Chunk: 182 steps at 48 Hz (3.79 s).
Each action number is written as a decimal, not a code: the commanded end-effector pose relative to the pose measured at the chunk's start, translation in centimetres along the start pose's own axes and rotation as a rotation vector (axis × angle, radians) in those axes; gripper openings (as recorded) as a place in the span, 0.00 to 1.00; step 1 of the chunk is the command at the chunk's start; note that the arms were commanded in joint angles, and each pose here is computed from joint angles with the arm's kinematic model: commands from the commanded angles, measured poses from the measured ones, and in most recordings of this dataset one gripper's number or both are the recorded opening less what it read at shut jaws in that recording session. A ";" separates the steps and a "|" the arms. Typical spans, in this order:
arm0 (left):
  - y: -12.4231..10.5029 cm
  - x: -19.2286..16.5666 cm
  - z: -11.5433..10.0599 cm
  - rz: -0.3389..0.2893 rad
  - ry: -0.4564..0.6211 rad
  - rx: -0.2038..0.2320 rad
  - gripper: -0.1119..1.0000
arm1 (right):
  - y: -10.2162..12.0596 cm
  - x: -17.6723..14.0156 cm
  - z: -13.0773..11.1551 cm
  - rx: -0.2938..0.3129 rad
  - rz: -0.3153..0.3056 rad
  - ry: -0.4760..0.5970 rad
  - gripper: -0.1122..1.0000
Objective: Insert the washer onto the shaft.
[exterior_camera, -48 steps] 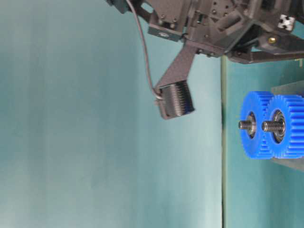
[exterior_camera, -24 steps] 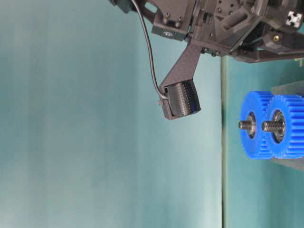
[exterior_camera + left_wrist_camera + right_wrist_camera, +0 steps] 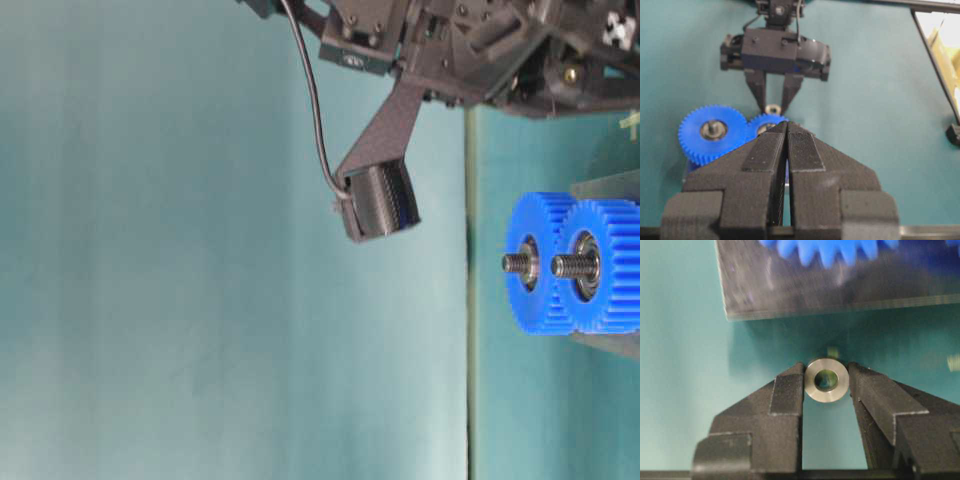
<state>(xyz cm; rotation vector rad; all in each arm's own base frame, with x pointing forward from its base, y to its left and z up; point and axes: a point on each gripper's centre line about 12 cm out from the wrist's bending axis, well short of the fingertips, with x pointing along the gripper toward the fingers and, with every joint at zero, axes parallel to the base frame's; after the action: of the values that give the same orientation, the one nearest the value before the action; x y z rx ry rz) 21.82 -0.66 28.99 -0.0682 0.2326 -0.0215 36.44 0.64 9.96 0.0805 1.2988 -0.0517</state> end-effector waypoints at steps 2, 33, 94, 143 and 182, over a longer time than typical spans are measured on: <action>-0.2 0.0 1.2 -0.005 -0.030 0.007 0.11 | 0.2 -3.7 2.2 0.010 0.010 -0.087 0.39; -0.2 0.1 1.0 -0.006 -0.023 0.007 0.11 | 2.3 -8.4 10.3 -0.138 -0.030 -0.145 0.39; -0.3 0.1 0.9 -0.012 -0.021 0.007 0.11 | 1.6 -6.6 11.6 -0.160 -0.055 -0.124 0.39; -0.3 0.1 0.9 -0.012 -0.021 0.004 0.11 | 1.0 -7.1 11.7 -0.146 -0.059 -0.135 0.66; -0.3 0.0 0.9 -0.012 -0.025 -0.008 0.11 | 0.4 -14.0 9.1 -0.121 -0.051 -0.262 0.66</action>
<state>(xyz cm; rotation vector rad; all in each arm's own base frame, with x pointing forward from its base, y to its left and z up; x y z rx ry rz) 21.84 -0.90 28.96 -0.0791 0.2347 -0.0306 42.31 0.12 23.86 -0.0644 1.0854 -0.0253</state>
